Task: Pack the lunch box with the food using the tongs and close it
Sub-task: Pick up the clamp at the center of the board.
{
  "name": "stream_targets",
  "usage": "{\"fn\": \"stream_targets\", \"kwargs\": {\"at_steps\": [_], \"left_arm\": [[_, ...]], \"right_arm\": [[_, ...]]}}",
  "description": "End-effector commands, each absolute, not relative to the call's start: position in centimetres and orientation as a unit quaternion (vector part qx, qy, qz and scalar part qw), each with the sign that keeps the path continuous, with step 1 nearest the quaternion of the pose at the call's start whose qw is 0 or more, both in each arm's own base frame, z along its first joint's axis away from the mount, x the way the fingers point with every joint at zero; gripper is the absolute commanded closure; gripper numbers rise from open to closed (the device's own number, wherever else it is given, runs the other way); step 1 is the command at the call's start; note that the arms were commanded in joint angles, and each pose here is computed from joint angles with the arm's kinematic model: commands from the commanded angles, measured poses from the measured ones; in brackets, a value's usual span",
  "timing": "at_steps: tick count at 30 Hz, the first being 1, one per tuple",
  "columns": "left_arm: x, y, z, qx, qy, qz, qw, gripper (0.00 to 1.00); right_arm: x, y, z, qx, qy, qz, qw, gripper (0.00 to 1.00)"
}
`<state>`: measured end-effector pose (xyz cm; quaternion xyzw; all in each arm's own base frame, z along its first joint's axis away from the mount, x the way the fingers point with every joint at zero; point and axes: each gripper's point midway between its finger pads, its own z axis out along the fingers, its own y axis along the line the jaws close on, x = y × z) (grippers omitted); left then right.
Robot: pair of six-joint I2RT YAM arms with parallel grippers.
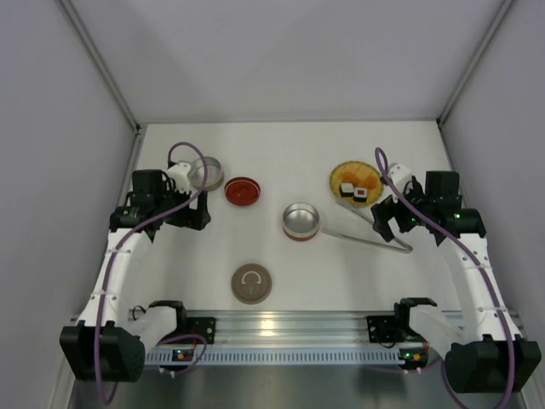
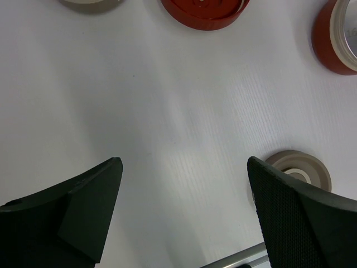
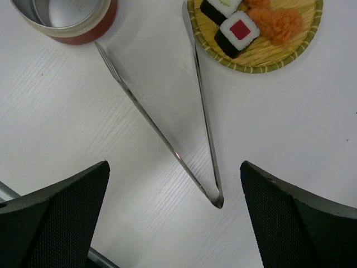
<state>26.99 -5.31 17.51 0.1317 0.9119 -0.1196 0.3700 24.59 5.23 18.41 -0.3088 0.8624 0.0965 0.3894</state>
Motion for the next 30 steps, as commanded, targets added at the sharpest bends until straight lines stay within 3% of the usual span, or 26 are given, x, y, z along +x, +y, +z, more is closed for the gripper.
{"fn": "stream_targets", "kwargs": {"at_steps": [1, 6, 17, 30], "left_arm": [[27.5, -6.3, 19.9, 0.153, 0.898, -0.141, 0.388, 0.02], [26.9, -7.2, 18.6, 0.168, 0.909, -0.174, 0.340, 0.02], [27.3, -8.7, 18.7, 0.161, 0.902, -0.218, 0.336, 0.02], [27.7, -9.0, 18.2, 0.161, 0.906, -0.229, 0.317, 0.02]], "right_arm": [[23.5, 4.9, 17.9, -0.366, 0.858, 0.085, 0.351, 0.01], [22.5, 2.5, 15.9, -0.405, 0.863, 0.059, 0.296, 0.01], [19.7, -0.1, 11.3, -0.523, 0.834, 0.057, 0.168, 0.01], [24.5, -1.4, 6.3, -0.522, 0.838, 0.033, 0.153, 0.01]]}}
